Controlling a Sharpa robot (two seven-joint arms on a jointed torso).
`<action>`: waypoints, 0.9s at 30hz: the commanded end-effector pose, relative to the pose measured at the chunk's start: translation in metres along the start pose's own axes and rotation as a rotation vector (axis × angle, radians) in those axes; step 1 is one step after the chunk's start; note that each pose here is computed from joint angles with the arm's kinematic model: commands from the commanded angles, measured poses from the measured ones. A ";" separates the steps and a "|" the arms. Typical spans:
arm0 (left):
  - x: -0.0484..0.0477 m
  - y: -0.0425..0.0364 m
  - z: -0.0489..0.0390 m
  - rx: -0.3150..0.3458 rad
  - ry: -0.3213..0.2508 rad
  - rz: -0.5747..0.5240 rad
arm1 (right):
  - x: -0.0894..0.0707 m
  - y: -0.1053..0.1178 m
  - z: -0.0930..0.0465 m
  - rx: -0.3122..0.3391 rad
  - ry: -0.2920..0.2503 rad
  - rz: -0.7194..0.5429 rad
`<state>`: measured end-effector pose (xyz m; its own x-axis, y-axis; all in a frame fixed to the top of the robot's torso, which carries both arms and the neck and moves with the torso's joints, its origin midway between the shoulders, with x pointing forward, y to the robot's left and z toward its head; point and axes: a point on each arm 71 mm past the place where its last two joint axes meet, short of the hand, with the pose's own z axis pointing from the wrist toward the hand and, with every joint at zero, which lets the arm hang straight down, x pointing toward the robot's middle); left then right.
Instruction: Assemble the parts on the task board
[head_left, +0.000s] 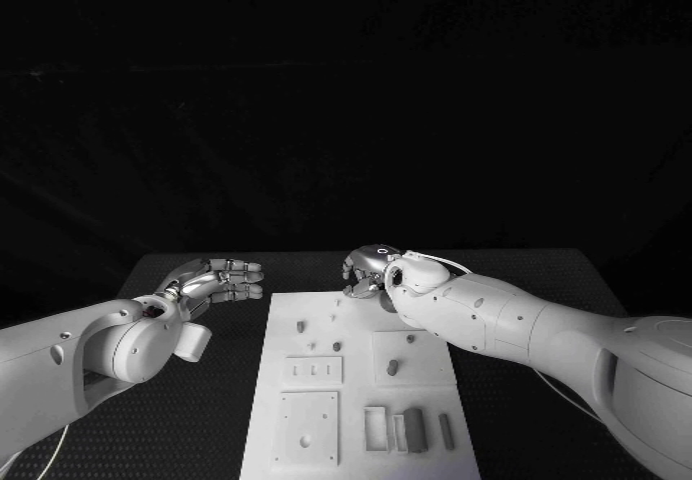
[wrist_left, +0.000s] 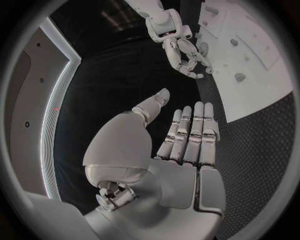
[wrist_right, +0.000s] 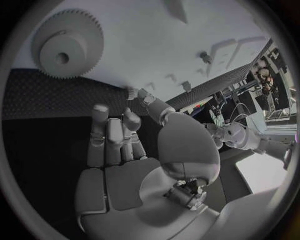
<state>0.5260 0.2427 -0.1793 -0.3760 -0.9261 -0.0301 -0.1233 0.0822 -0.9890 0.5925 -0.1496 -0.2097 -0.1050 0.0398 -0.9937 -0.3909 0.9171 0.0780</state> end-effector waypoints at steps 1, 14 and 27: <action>0.0028 -0.0010 0.0008 0.007 0.019 -0.002 | 0.005 0.001 0.000 -0.004 0.052 -0.036; 0.0029 -0.0010 0.0014 0.006 0.019 -0.002 | 0.006 -0.002 0.000 0.004 0.055 -0.035; 0.0029 -0.0010 0.0018 0.006 0.019 -0.001 | 0.007 -0.002 0.000 0.004 0.069 -0.037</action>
<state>0.5270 0.2419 -0.1795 -0.3765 -0.9259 -0.0309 -0.1242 0.0835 -0.9887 0.5929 -0.1525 -0.2161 -0.1445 -0.0029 -0.9895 -0.3859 0.9210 0.0536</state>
